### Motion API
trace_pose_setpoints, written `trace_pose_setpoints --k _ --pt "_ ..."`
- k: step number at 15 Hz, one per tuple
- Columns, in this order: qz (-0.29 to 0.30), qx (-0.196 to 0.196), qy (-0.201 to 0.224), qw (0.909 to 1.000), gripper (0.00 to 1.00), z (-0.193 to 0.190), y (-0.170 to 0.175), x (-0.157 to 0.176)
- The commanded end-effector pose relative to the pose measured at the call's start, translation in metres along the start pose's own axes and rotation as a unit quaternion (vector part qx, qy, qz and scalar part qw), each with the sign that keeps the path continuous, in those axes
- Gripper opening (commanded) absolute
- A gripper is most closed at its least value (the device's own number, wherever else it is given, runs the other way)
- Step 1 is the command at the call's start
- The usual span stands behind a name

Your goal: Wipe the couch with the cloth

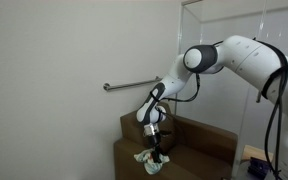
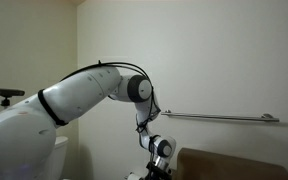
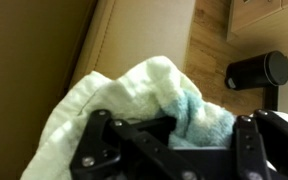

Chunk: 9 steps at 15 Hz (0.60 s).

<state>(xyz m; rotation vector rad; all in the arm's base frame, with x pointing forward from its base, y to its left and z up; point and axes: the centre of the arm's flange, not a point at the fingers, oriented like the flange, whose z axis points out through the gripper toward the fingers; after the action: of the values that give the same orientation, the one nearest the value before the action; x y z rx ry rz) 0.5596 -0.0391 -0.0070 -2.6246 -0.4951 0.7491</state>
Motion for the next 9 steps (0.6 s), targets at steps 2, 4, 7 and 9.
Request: trace_pose_setpoints --k 2,4,7,9 --pt "0.012 0.001 0.002 0.9999 0.05 -0.001 -0.004 -0.027" --pt "0.013 0.003 -0.001 0.9999 0.05 -0.004 -0.003 -0.027" --pt "0.012 0.011 -0.008 0.9998 0.31 -0.012 -0.003 -0.030" --pt "-0.001 0.019 -0.015 0.9997 0.43 -0.018 -0.007 -0.033"
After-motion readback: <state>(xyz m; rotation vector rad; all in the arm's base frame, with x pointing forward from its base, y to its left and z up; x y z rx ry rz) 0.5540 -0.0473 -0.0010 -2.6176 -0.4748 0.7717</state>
